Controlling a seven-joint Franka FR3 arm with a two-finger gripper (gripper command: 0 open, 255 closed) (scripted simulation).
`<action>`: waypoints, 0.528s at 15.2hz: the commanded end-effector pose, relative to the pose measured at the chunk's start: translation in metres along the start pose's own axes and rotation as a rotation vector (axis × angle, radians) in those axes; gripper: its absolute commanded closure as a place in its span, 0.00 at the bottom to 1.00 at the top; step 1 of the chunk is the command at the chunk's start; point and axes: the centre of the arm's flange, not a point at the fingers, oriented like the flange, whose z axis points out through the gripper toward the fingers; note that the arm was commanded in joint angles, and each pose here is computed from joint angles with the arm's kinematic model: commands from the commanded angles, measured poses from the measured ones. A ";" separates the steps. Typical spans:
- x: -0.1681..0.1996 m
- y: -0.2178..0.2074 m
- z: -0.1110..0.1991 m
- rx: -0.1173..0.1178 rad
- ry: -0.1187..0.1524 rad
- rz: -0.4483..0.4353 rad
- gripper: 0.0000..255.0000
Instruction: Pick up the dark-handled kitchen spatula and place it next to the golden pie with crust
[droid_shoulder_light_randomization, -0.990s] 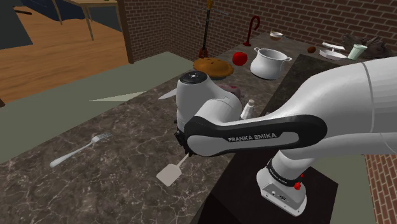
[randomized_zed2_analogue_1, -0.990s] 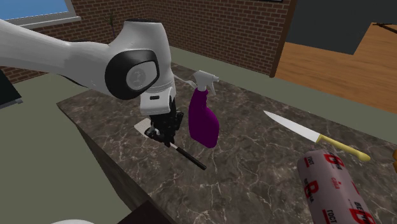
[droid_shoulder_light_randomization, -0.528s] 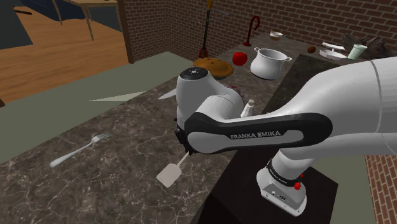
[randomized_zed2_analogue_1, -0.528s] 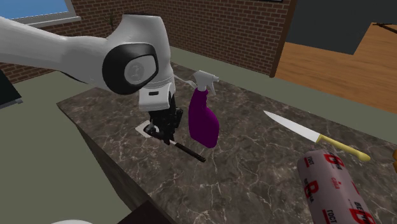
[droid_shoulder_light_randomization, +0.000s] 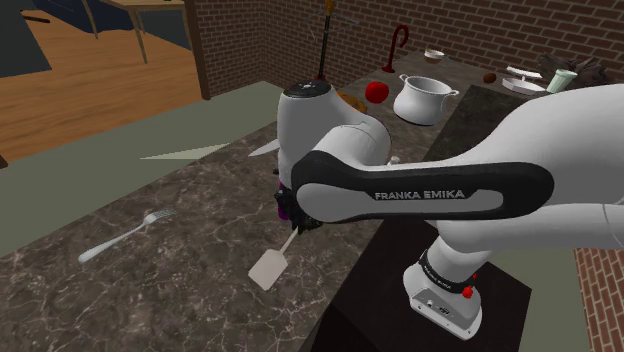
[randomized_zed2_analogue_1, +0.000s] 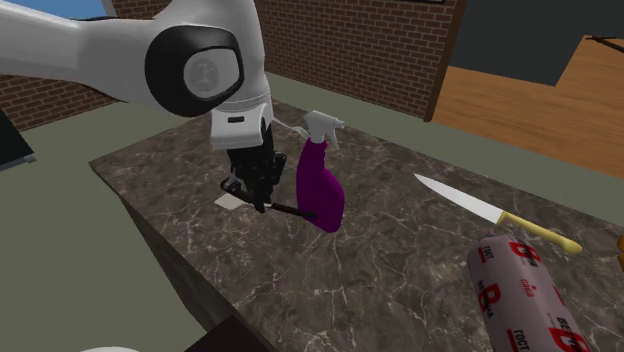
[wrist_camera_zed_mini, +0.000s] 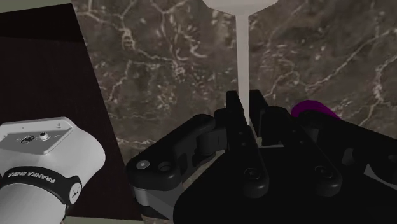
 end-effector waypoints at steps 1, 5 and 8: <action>0.002 0.000 -0.011 0.000 0.000 0.000 1.00; 0.003 0.000 -0.032 0.000 0.000 0.000 1.00; 0.004 0.000 -0.047 0.000 0.000 0.000 1.00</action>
